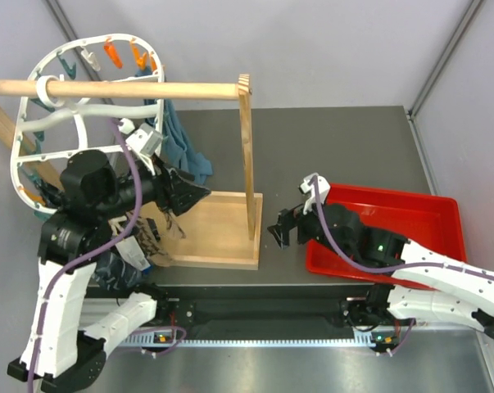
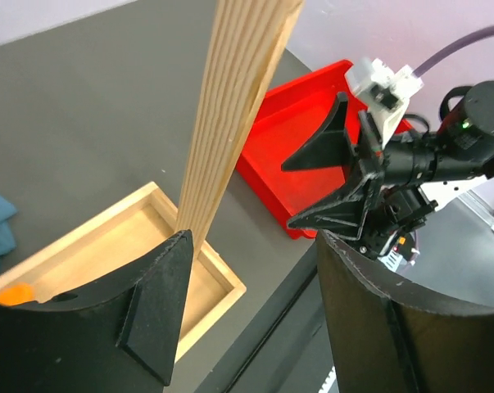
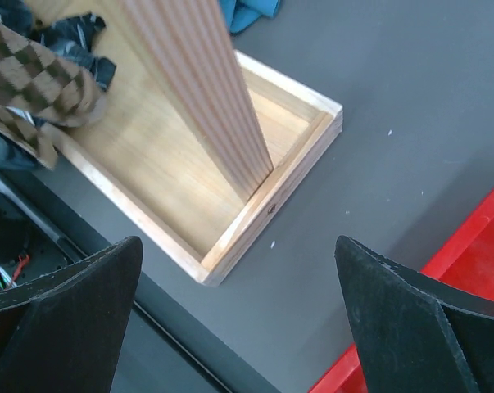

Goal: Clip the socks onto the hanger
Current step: Reset both arms

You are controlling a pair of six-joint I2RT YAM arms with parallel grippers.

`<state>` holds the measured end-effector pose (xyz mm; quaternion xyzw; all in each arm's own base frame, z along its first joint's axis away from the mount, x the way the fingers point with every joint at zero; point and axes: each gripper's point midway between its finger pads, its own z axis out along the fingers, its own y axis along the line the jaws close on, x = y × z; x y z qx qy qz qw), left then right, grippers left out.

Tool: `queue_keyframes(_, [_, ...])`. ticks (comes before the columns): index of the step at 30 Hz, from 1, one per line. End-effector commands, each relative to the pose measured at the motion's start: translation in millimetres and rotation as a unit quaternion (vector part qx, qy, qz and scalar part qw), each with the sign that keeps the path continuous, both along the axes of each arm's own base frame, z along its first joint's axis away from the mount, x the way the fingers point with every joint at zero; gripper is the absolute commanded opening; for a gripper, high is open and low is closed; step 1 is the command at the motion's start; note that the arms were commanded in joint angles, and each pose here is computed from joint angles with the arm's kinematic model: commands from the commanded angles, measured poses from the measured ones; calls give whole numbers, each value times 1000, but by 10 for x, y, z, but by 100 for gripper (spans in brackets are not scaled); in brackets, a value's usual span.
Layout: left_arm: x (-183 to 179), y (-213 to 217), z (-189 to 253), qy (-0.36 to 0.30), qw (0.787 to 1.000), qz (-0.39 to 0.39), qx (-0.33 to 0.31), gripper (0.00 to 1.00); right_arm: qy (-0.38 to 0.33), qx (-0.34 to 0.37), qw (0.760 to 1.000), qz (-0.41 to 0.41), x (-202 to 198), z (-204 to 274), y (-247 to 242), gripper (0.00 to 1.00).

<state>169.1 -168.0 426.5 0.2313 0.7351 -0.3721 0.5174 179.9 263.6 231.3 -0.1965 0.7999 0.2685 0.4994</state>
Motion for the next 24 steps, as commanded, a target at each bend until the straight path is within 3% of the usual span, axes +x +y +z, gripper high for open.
queue_keyframes(1, [123,-87,55,-30,999,-10,-25,66,9,23,1000,-12,58,-15,-68,100])
queue_keyframes(11, [284,-235,23,-34,999,6,-40,67,69,45,996,-44,193,-360,-102,100])
queue_keyframes(15, [326,-174,-300,-8,999,44,-25,68,78,43,993,-79,241,-424,-202,100])
queue_keyframes(24, [132,-51,-442,4,992,76,-97,70,81,47,987,-132,270,-497,-427,100])
